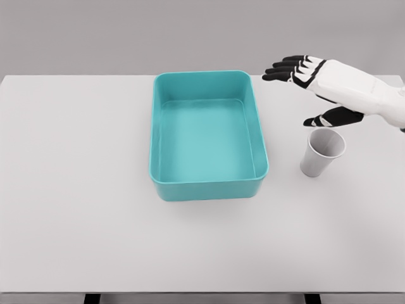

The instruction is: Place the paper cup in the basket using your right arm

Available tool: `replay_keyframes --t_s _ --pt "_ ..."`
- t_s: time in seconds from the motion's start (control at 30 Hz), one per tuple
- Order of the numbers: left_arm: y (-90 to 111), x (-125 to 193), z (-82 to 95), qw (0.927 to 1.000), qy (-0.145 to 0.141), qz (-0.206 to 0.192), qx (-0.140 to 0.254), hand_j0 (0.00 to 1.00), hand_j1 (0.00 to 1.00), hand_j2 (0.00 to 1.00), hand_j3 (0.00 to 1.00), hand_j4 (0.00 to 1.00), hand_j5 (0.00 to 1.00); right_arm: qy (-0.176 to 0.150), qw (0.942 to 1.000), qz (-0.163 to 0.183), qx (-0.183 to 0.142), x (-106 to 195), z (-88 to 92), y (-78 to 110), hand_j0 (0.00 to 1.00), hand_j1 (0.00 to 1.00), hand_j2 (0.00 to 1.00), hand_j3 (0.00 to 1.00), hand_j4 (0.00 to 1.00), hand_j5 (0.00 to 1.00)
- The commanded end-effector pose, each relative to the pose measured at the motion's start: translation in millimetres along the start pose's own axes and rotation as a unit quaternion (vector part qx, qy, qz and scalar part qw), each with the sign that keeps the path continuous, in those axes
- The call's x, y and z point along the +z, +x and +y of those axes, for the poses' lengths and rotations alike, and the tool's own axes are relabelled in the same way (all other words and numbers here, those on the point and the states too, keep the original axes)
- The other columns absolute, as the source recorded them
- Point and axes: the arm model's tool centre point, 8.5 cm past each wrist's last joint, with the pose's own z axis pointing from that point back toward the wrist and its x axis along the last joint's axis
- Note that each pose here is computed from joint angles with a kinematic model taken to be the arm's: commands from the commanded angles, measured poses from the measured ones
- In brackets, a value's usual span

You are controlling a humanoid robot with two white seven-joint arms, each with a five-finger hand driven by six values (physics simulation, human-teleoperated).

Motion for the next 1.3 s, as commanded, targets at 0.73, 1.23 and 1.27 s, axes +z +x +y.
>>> replay_keyframes --t_s 0.73,1.23,1.27 --pt "0.0 0.0 0.0 1.0000 0.000 0.000 0.000 1.00 1.00 1.00 1.00 1.00 1.00 -0.167 0.9186 0.044 -0.355 88.8 21.6 -32.2 1.00 1.00 1.00 1.00 1.00 1.00" --pt "0.0 0.0 0.0 1.0000 0.000 0.000 0.000 1.00 1.00 1.00 1.00 1.00 1.00 -0.151 0.8622 0.145 -0.461 132.2 134.9 -53.0 1.00 1.00 1.00 1.00 1.00 1.00" --pt "0.0 0.0 0.0 1.0000 0.000 0.000 0.000 1.00 1.00 1.00 1.00 1.00 1.00 -0.150 0.8597 0.150 -0.465 131.9 141.2 -54.1 1.00 1.00 1.00 1.00 1.00 1.00"
